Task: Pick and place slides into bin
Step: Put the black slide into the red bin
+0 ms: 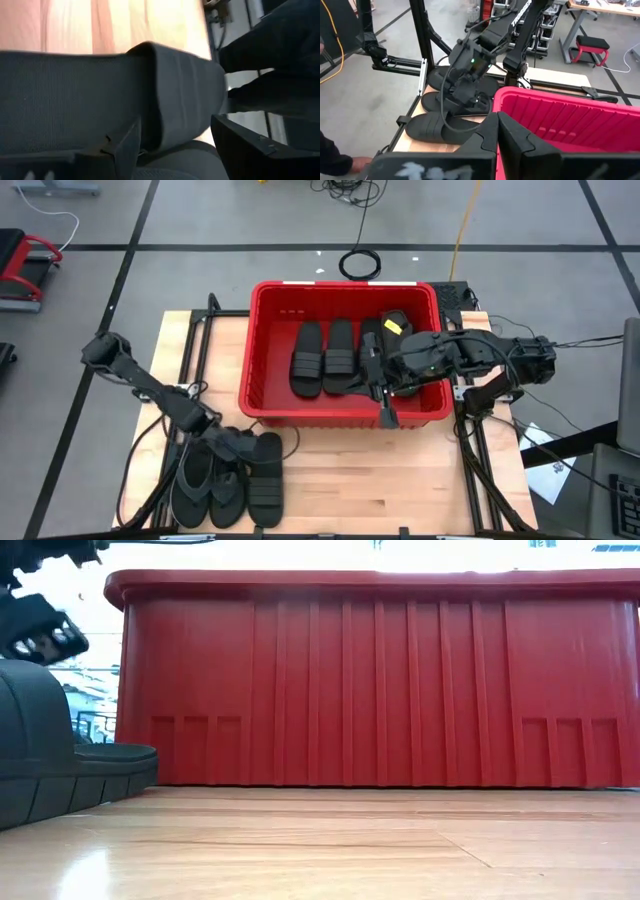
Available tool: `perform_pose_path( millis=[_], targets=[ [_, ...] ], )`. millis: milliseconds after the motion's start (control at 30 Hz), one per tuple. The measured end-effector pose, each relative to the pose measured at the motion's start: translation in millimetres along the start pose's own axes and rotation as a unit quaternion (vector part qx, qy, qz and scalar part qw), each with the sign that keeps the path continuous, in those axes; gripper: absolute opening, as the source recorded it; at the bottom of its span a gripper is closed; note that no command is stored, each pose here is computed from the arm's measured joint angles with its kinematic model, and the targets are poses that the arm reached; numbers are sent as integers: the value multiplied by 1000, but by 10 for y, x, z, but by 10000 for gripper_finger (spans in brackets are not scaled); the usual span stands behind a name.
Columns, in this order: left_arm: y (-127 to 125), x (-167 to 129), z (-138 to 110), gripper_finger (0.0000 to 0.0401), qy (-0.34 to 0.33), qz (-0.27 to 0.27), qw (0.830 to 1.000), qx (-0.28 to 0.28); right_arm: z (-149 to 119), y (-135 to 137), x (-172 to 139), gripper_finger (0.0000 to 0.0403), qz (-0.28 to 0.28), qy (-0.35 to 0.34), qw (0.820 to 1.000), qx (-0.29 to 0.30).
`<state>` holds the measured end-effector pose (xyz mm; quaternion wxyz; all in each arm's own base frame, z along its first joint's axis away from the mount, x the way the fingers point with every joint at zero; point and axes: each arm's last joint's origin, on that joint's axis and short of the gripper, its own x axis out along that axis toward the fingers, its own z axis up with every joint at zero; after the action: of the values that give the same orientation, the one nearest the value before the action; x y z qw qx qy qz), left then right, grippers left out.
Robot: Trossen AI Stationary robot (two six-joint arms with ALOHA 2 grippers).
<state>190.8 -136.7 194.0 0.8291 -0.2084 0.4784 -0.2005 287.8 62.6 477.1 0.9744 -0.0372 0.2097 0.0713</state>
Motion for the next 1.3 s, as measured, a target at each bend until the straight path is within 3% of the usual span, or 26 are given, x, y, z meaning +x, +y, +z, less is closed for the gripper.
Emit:
perform_pose_path(
  millis=[167,400,700,800,1000,1300],
  targets=[
    [25,154,49,241,-1,-15,1000,-3,-1,0,2,0,0,0,1000,0],
    [137,368,9,241,41,2,999,-16,-11,0,2,0,0,6,1000,0],
    [156,513,13,234,61,-32,997,-24,-15,1,2,0,0,8,1000,3],
    [150,514,16,187,60,-37,997,-14,-15,1,2,0,0,8,1000,2],
    [102,508,35,20,61,-77,995,6,-16,1,2,0,0,8,1000,-2],
    [-354,282,113,6,45,-150,987,25,-23,-25,5,0,-3,11,1000,-16]
  ],
)
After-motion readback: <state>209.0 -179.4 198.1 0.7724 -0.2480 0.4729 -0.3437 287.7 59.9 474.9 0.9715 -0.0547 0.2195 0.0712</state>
